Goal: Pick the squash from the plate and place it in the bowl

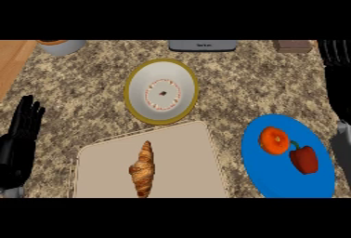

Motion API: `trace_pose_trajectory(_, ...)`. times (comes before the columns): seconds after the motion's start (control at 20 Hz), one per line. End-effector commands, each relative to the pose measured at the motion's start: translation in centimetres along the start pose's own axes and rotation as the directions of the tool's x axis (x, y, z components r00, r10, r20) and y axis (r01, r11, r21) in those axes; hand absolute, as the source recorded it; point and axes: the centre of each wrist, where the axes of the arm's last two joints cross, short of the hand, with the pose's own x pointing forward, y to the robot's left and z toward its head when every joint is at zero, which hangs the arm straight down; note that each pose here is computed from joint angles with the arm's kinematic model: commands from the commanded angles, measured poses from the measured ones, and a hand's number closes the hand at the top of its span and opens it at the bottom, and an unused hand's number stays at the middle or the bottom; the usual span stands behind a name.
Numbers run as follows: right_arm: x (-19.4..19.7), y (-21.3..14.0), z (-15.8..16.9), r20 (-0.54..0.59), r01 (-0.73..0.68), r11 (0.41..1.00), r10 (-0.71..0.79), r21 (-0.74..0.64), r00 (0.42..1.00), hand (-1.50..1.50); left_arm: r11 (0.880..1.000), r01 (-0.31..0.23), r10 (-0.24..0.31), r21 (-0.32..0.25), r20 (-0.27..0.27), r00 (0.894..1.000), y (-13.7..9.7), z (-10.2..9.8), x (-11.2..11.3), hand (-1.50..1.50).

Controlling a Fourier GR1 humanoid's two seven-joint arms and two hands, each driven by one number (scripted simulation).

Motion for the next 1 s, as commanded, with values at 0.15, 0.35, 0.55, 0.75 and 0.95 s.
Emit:
trace_pose_trajectory(0.15,-5.4,3.2,7.7,-0.488,-0.055,0.998,0.069,0.043,0.87,1.5,0.992,-0.036,0.036,-0.118,-0.002,0.999,-3.9,-0.4,0.9,0.0)
trace_pose_trajectory(0.35,-7.6,-2.4,11.2,-0.596,-0.537,0.843,0.429,-0.004,0.679,1.5,0.989,-0.059,0.05,-0.134,-0.071,0.996,-5.1,-0.3,0.0,0.0)
trace_pose_trajectory(0.55,-7.5,6.7,14.0,-0.495,-0.371,0.832,0.137,-0.413,0.858,-1.5,0.981,-0.07,0.056,-0.18,-0.077,0.995,-8.3,-0.9,0.1,0.0)
trace_pose_trajectory(0.75,-5.1,8.3,16.3,-0.391,-0.427,0.77,0.251,-0.473,0.885,-1.5,0.971,-0.082,0.064,-0.226,-0.083,0.994,-9.6,-2.6,1.4,0.0)
trace_pose_trajectory(0.95,-1.9,6.8,16.2,-0.446,-0.537,0.711,0.34,-0.454,0.828,-1.5,0.965,-0.081,0.062,-0.249,-0.084,0.995,-11.8,-1.4,0.0,0.0)
